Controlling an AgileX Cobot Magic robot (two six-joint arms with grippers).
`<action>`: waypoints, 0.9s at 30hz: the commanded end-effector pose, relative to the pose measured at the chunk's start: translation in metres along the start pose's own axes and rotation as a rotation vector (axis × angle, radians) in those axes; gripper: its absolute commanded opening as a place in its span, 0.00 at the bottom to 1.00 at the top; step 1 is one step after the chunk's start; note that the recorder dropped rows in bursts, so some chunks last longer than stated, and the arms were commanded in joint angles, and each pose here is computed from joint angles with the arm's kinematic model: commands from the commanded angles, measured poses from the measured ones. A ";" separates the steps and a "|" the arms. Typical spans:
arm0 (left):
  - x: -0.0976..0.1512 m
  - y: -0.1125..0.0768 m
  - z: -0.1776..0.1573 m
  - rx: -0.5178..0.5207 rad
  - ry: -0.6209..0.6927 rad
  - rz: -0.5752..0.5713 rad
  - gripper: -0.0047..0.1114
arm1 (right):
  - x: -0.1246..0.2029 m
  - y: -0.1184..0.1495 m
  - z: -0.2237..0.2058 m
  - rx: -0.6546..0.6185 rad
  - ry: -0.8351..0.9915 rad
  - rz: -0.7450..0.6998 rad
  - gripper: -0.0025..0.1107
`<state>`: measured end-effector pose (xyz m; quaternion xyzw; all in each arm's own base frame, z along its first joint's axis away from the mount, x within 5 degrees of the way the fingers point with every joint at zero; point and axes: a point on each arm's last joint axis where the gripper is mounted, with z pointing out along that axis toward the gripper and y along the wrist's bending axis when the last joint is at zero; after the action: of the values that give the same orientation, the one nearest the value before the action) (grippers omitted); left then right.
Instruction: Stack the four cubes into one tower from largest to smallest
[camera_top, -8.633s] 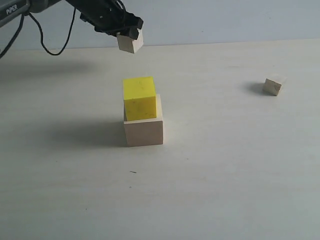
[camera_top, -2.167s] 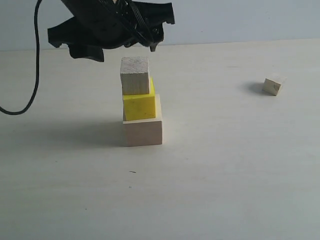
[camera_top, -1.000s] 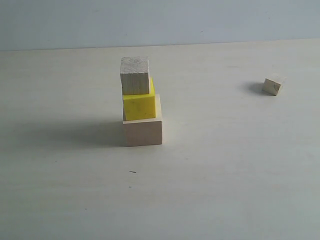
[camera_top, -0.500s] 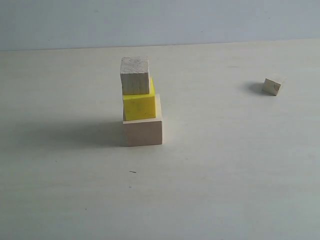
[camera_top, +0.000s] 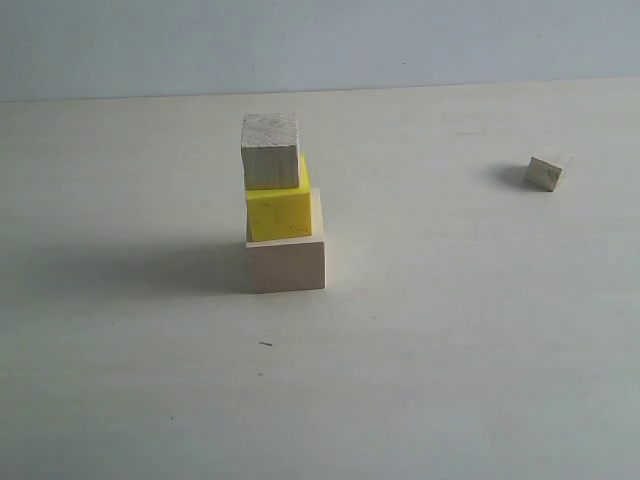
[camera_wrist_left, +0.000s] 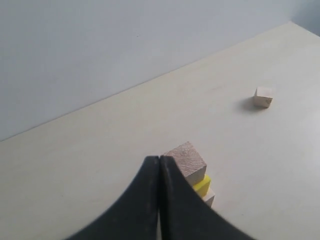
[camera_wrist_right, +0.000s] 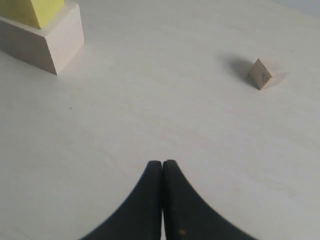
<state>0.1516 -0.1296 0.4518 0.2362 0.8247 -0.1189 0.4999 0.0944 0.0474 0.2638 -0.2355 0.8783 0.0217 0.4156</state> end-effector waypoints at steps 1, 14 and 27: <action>0.010 0.002 -0.013 0.034 -0.041 0.004 0.04 | -0.017 0.003 0.011 0.017 0.045 -0.036 0.02; 0.055 0.014 -0.042 0.049 -0.057 -0.006 0.04 | -0.072 0.012 0.043 0.057 0.127 -0.009 0.02; 0.100 0.023 -0.057 0.058 -0.082 -0.007 0.04 | -0.096 -0.027 0.094 0.123 0.250 0.135 0.02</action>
<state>0.0844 -0.0605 0.3955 0.2412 0.8060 -0.1470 0.5201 0.2107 0.0880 0.2821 -0.1596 0.9311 -0.0369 0.3258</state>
